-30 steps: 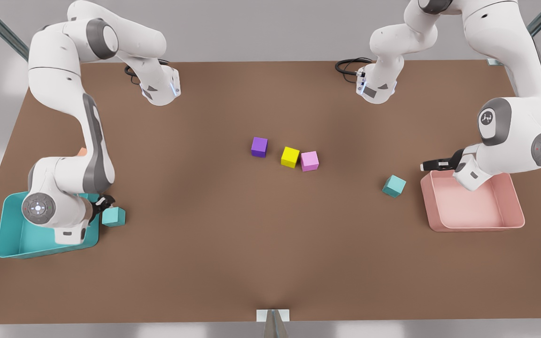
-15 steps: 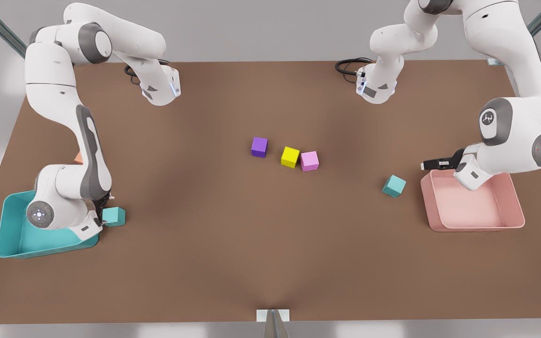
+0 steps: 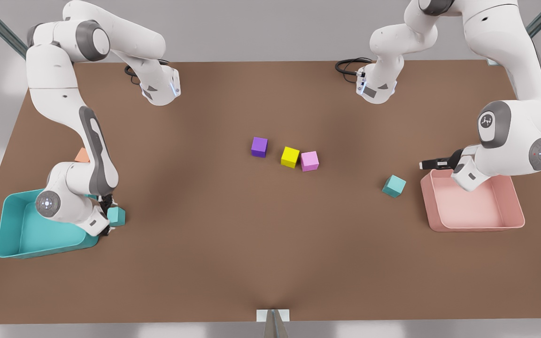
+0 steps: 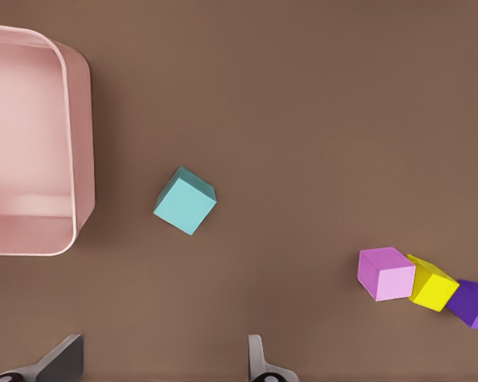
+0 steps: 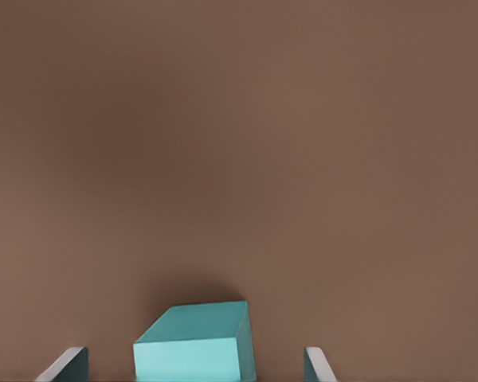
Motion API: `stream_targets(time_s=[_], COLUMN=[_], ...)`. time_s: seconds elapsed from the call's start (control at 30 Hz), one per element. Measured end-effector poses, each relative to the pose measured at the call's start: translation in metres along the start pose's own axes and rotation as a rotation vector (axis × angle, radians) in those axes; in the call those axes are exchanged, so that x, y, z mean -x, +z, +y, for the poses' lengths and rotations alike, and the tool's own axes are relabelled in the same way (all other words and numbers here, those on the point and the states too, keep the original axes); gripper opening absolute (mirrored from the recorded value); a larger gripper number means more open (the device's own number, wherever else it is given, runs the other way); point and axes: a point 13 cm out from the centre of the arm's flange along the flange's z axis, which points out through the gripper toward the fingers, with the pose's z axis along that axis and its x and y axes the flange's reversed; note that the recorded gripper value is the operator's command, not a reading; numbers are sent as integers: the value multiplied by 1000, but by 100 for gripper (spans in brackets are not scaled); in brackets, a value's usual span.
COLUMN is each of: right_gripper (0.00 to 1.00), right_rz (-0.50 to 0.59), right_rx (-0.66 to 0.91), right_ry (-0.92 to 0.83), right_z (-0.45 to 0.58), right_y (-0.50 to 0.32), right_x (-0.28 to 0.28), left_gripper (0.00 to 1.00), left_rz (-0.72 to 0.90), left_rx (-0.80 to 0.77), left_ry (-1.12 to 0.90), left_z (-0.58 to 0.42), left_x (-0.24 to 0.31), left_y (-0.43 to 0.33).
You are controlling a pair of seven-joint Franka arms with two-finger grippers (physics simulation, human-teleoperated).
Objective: Stack the two blue cubes on top of each other
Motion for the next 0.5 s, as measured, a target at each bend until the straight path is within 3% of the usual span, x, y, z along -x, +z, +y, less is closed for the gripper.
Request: stream_targets(time_s=[0.5], right_gripper=[100], right_rz=[14], right_rx=[12], right_ry=[-102], right_z=[7], right_y=[23], right_x=[-19], left_gripper=[100], left_rz=[5], left_rx=[3], left_ry=[5], left_z=[-3], left_x=[2], left_y=[3])
